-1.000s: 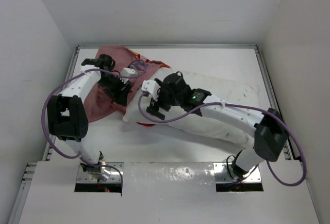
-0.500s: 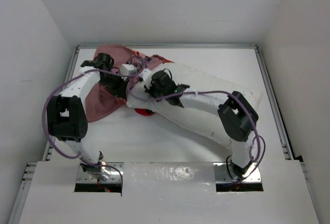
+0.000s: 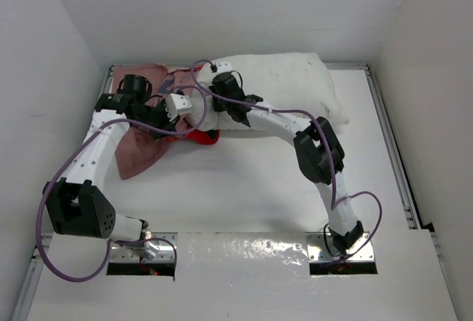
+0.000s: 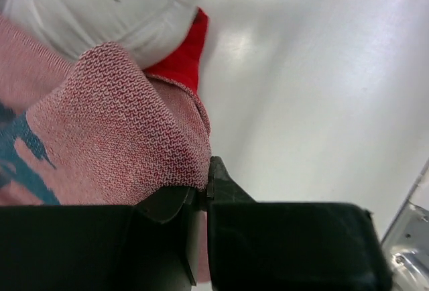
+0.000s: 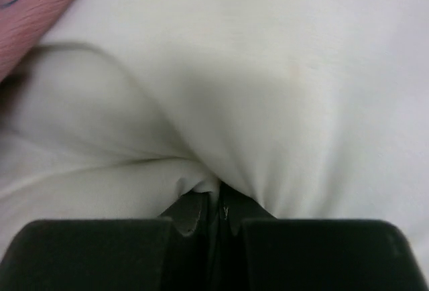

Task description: Put the pillow into the pillowcase

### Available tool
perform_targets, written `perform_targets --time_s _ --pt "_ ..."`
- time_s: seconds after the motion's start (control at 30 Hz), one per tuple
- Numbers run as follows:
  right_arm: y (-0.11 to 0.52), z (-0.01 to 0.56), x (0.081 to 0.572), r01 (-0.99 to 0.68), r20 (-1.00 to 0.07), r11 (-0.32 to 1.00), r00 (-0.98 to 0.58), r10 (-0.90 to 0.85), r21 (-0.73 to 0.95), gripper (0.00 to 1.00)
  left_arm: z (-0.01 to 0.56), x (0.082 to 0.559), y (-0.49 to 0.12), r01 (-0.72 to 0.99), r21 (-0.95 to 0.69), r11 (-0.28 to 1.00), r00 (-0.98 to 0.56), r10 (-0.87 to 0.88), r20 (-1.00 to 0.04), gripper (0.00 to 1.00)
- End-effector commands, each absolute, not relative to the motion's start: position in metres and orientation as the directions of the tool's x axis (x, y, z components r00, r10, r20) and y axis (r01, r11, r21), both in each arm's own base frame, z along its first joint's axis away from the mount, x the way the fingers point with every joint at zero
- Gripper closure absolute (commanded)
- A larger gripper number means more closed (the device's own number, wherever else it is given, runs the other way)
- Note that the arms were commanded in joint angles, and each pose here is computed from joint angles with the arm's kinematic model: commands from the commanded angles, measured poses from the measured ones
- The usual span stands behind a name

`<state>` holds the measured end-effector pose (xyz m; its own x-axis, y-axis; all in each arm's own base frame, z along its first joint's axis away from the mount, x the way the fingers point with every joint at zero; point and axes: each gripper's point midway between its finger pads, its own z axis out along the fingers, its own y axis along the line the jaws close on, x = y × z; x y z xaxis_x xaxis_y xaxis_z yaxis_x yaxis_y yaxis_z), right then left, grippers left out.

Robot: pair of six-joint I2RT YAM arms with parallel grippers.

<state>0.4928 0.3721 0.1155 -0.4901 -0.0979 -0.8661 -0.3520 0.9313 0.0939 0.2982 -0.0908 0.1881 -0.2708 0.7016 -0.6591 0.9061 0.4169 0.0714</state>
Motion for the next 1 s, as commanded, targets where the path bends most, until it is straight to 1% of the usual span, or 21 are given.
perform_targets --time_s 0.0,0.03,0.1,0.13,0.17,0.23,0.27,0.33,0.37,0.4,0.43,0.47,0.5,0.57,0.6,0.67,0.8,0.83,0.9,0.93,0.97 --pt "0.337 0.158 0.54 -0.091 -0.928 0.978 -0.342 0.148 0.189 1.0 0.207 0.237 -0.122 0.963 -0.111 0.245 -0.247 0.644 -0.724 1.0" --pt "0.339 0.157 0.539 -0.086 -0.922 0.973 -0.349 0.171 0.213 1.0 0.206 0.233 -0.127 0.967 -0.125 0.22 -0.24 0.644 -0.726 0.95" --pt "0.348 0.153 0.536 -0.115 -0.909 0.958 -0.364 0.204 0.262 1.0 0.195 0.216 -0.142 0.984 -0.125 0.126 -0.177 0.695 -0.696 0.78" --pt "0.353 0.151 0.533 -0.141 -0.907 0.954 -0.374 0.194 0.263 1.0 0.188 0.21 -0.145 0.991 -0.108 0.084 -0.135 0.732 -0.668 0.58" --pt "0.364 0.148 0.525 -0.182 -0.906 0.949 -0.388 0.171 0.258 1.0 0.175 0.201 -0.144 0.994 -0.097 0.045 -0.095 0.792 -0.603 0.5" --pt "0.37 0.132 0.509 -0.237 -0.912 0.95 -0.398 0.096 0.204 1.0 0.173 0.205 -0.134 0.991 -0.092 0.095 -0.13 0.822 -0.555 0.45" --pt "0.372 0.12 0.489 -0.271 -0.904 0.942 -0.422 0.07 0.199 1.0 0.183 0.22 -0.123 0.988 -0.043 0.149 -0.148 0.826 -0.544 0.43" --pt "0.379 0.123 0.478 -0.303 -0.903 0.918 -0.414 0.116 0.256 1.0 0.206 0.242 -0.115 0.97 -0.004 0.241 -0.194 0.769 -0.609 0.29" --pt "0.377 0.118 0.47 -0.315 -0.894 0.909 -0.433 0.117 0.272 1.0 0.233 0.269 -0.103 0.932 0.021 0.362 -0.246 0.674 -0.696 0.24" --pt "0.38 0.117 0.467 -0.325 -0.89 0.903 -0.44 0.119 0.282 1.0 0.242 0.286 -0.096 0.89 0.018 0.456 -0.303 0.618 -0.725 0.24" --pt "0.382 0.117 0.464 -0.335 -0.89 0.899 -0.442 0.114 0.282 1.0 0.247 0.323 -0.086 0.781 0.024 0.624 -0.403 0.533 -0.744 0.35" --pt "0.383 0.114 0.46 -0.349 -0.888 0.893 -0.447 0.107 0.284 1.0 0.245 0.338 -0.081 0.732 0.03 0.681 -0.439 0.504 -0.744 0.45" --pt "0.383 0.113 0.459 -0.356 -0.888 0.889 -0.448 0.108 0.288 1.0 0.244 0.355 -0.078 0.668 0.008 0.744 -0.485 0.444 -0.753 0.5" --pt "0.383 0.116 0.453 -0.378 -0.888 0.876 -0.446 0.111 0.299 1.0 0.22 0.373 -0.073 0.623 -0.017 0.782 -0.559 0.43 -0.709 0.44" --pt "0.387 0.12 0.451 -0.399 -0.891 0.864 -0.44 0.114 0.308 1.0 0.207 0.387 -0.073 0.565 -0.061 0.823 -0.615 0.371 -0.696 0.39" --pt "0.388 0.123 0.447 -0.406 -0.887 0.855 -0.445 0.123 0.322 1.0 0.19 0.406 -0.07 0.519 -0.07 0.852 -0.648 0.339 -0.682 0.33" --pt "0.386 0.122 0.444 -0.405 -0.885 0.853 -0.446 0.13 0.329 1.0 0.168 0.428 -0.083 0.514 -0.136 0.847 -0.671 0.299 -0.678 0.3" --pt "0.385 0.12 0.443 -0.402 -0.883 0.854 -0.451 0.131 0.332 1.0 0.167 0.435 -0.089 0.52 -0.144 0.842 -0.66 0.29 -0.693 0.28" --pt "0.385 0.116 0.442 -0.4 -0.879 0.853 -0.459 0.13 0.335 1.0 0.161 0.446 -0.102 0.511 -0.14 0.848 -0.66 0.283 -0.696 0.29" --pt "0.385 0.115 0.441 -0.4 -0.877 0.852 -0.463 0.13 0.338 1.0 0.161 0.451 -0.102 0.502 -0.12 0.856 -0.652 0.284 -0.703 0.31" --pt "0.385 0.115 0.44 -0.399 -0.874 0.851 -0.467 0.132 0.342 1.0 0.163 0.459 -0.105 0.505 -0.107 0.856 -0.631 0.282 -0.723 0.36"
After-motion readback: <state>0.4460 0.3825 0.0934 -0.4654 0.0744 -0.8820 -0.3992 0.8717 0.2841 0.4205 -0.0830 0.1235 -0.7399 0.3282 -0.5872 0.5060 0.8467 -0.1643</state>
